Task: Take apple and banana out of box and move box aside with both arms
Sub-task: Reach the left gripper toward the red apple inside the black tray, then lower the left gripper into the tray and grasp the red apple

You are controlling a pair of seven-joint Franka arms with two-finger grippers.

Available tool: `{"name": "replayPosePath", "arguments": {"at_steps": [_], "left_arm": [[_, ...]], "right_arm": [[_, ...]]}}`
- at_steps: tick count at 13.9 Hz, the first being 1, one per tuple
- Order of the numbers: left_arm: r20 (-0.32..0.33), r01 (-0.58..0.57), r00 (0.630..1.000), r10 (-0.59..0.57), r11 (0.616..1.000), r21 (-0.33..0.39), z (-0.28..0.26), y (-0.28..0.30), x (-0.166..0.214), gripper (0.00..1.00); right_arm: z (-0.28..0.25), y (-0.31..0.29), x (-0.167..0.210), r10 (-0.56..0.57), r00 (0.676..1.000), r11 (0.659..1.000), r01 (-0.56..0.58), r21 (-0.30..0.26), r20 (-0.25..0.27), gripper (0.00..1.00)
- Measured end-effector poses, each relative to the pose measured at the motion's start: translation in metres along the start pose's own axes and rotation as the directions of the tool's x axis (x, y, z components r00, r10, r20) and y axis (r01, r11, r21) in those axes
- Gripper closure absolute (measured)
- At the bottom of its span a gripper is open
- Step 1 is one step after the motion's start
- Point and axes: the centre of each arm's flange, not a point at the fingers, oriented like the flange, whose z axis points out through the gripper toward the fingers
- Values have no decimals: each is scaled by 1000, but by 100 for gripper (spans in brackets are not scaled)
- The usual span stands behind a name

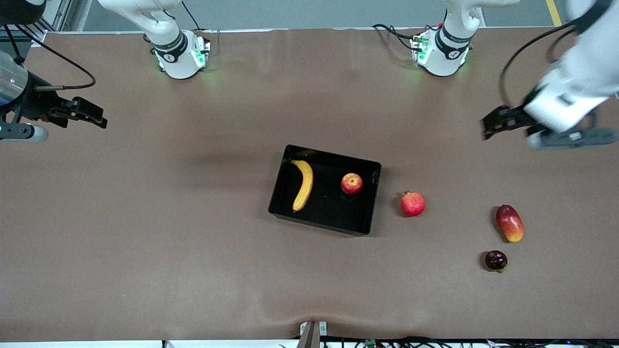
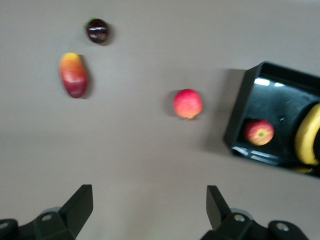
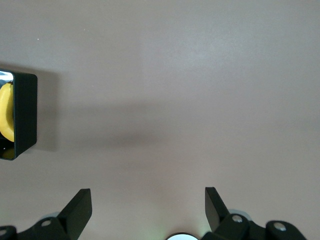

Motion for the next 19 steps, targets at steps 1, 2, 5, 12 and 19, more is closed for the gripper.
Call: {"name": "replayPosePath", "arguments": {"at_steps": [1, 2, 5, 12, 19], "left_arm": [[-3, 21, 1000, -21, 1000, -5, 14, 27, 2, 0], [-9, 46, 999, -46, 999, -13, 30, 51, 6, 0], [-19, 136, 990, -137, 990, -40, 89, 117, 15, 0], [-14, 287, 958, -288, 956, -55, 239, 227, 10, 0], [60, 280, 958, -281, 960, 23, 330, 246, -9, 0]], "right_arm": [[0, 0, 0, 0, 1000, 1000, 0, 0, 0, 0], [0, 0, 0, 0, 1000, 1000, 0, 0, 0, 0], [0, 0, 0, -1, 1000, 1000, 1, 0, 0, 0], [0, -1, 0, -1, 1000, 1000, 1, 0, 0, 0], [12, -1, 0, -1, 1000, 1000, 1, -2, 25, 0]]}}
